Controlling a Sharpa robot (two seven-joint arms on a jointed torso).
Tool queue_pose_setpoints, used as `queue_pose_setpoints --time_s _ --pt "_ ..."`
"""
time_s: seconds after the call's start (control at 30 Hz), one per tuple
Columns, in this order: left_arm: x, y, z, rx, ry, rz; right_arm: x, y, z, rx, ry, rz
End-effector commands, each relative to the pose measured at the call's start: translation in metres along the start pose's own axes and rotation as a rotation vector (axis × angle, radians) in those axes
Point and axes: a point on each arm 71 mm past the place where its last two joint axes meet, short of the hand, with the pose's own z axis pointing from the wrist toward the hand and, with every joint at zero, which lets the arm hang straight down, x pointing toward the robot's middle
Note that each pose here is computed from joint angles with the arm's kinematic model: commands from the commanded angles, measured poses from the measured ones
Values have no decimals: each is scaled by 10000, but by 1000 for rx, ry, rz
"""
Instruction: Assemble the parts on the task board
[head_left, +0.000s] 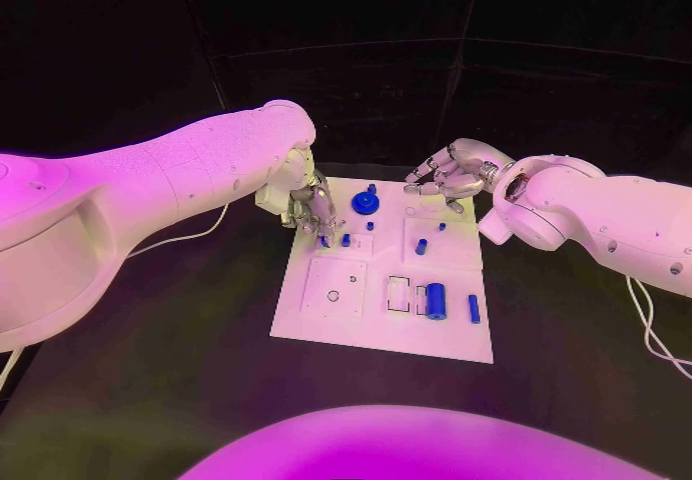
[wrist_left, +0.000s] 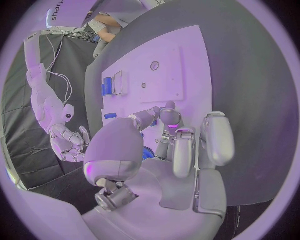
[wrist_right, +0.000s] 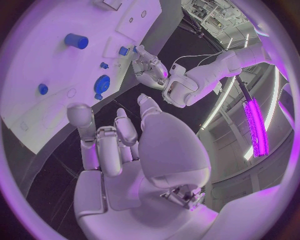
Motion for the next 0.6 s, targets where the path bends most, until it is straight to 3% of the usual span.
queue_pose_setpoints --time_s 0.03,0.6 --pt "-24 22 -8 -41 -16 6 4 18 5 -8 6 -2" --pt "-43 -8 38 -71 -38 11 8 22 6 -8 6 -2"
